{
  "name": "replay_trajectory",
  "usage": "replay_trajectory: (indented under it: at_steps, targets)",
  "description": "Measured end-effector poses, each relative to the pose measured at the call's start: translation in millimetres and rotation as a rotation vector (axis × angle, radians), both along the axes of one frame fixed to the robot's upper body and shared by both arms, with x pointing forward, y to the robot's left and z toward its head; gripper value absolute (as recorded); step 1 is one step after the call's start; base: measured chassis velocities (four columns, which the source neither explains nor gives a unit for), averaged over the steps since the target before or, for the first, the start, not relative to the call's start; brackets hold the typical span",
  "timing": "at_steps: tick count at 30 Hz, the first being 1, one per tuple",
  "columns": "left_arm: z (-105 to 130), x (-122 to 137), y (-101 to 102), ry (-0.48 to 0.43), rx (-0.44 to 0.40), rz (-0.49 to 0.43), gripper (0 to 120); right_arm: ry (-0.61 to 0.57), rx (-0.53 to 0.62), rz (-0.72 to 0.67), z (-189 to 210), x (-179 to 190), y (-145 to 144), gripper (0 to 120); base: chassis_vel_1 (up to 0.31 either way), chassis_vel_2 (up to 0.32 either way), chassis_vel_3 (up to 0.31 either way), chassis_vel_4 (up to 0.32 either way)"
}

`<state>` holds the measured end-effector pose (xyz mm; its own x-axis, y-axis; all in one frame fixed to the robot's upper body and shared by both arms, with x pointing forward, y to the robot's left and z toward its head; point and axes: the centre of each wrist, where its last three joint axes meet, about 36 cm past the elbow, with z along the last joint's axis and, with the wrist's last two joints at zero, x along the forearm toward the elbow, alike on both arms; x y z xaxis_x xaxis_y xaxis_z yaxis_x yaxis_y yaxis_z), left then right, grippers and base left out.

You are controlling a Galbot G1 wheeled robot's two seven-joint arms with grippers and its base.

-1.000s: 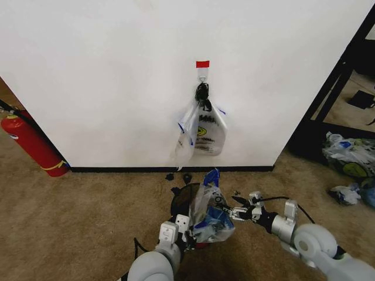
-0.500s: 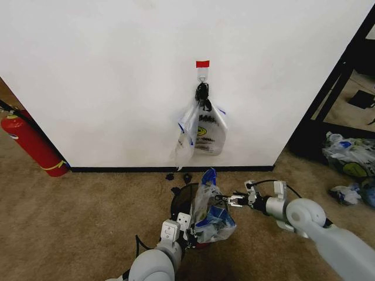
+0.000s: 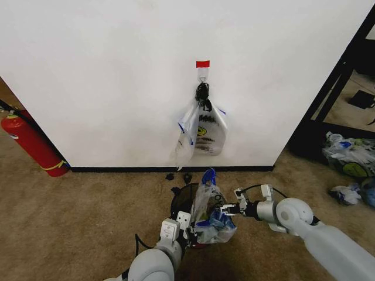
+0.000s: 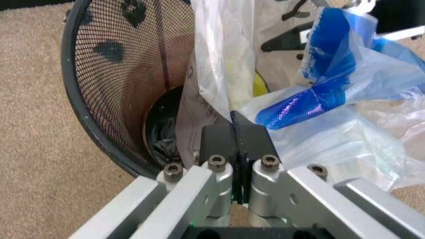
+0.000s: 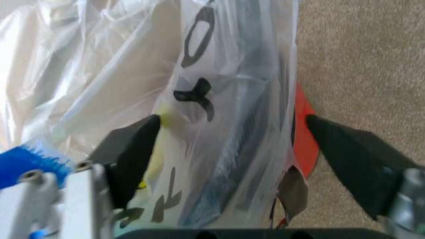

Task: Pick up the garbage bag from the wall and place it over the trash bin.

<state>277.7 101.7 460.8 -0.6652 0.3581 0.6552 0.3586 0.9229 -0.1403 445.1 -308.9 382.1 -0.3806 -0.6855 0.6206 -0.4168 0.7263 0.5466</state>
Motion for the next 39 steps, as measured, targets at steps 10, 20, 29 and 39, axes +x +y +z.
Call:
replay_trajectory:
  at_steps: [10,20,29,39]
  targets:
    - [-3.1,-1.5,1.3,-0.011,0.011,0.000,0,-0.006,-0.007,-0.045,-3.3,-5.0,7.2,43,0.000,0.000,0.000,0.000]
    - [0.9,-9.0,2.3,-0.024,-0.001,-0.012,0,-0.091,0.004,-0.130,10.0,-20.6,27.1,11,0.000,0.000,0.000,0.000]
    - [15.2,-28.3,-1.3,-0.064,-0.056,-0.046,0,-0.211,-0.006,-0.282,28.9,-58.5,60.6,1,0.000,0.000,0.000,0.000]
    - [15.3,-16.3,12.9,-0.270,-0.034,-0.038,0,-0.354,-0.029,-0.588,11.1,-100.6,85.9,1,0.000,0.000,0.000,0.000]
